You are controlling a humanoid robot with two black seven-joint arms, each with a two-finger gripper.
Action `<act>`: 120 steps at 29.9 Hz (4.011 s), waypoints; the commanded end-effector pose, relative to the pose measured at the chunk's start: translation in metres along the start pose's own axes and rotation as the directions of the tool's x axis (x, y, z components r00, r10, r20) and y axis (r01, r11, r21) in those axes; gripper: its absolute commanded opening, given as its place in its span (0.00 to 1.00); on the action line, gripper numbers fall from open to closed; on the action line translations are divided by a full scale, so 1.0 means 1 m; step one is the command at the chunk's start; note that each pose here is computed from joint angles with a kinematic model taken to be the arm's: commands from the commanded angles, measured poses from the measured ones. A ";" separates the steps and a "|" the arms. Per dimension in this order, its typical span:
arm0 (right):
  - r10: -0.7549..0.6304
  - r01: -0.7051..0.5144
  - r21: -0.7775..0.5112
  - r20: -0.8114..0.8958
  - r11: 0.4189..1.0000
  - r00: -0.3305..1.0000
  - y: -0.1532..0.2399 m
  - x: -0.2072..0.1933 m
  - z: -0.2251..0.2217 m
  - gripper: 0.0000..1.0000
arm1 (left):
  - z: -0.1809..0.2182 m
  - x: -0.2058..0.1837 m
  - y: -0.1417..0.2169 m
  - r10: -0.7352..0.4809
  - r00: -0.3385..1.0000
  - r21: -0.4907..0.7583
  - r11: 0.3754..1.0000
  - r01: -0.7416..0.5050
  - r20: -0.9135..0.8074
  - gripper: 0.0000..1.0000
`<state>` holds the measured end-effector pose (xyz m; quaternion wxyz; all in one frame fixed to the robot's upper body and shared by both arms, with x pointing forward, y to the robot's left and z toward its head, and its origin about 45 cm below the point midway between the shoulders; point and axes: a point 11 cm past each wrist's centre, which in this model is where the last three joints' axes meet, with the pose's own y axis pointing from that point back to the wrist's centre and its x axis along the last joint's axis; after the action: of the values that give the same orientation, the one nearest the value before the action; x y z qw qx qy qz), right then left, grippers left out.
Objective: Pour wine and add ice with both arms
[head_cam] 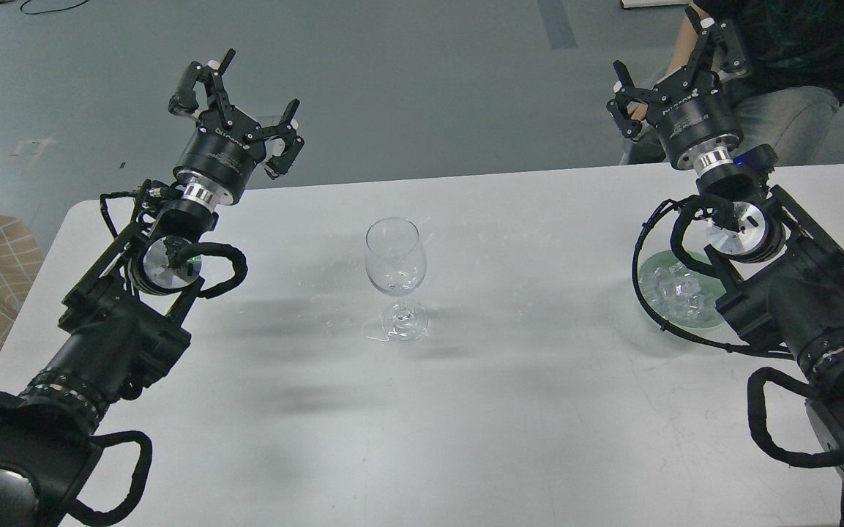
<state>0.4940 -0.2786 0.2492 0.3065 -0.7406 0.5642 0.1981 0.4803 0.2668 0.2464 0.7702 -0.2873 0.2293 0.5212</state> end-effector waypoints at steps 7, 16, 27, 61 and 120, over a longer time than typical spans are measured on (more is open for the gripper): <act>0.001 -0.001 -0.001 0.000 1.000 1.000 0.000 0.001 0.000 1.00 | -0.002 0.001 0.001 0.000 1.000 0.015 1.000 0.000 0.010 0.98; 0.001 -0.001 -0.012 -0.007 1.000 1.000 0.001 0.001 0.001 1.00 | 0.006 0.004 0.001 0.014 1.000 -0.032 0.999 -0.015 -0.019 0.98; -0.010 0.010 -0.012 -0.024 1.000 1.000 -0.002 -0.001 -0.004 1.00 | 0.003 0.013 0.006 0.041 0.999 -0.009 0.999 -0.042 -0.022 0.98; -0.004 0.003 -0.029 -0.025 1.000 1.000 0.001 0.002 0.001 1.00 | -0.002 0.014 0.007 0.058 0.992 -0.007 0.998 -0.059 -0.112 0.98; 0.003 -0.004 -0.053 -0.020 0.999 1.000 0.000 0.002 0.007 1.00 | 0.086 0.060 0.325 0.344 0.813 0.044 0.929 -0.367 -0.470 0.99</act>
<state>0.4945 -0.2750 0.2431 0.2811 -0.7496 0.5628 0.2058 0.2206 0.4599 0.2176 0.5967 -0.3791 0.4277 0.5632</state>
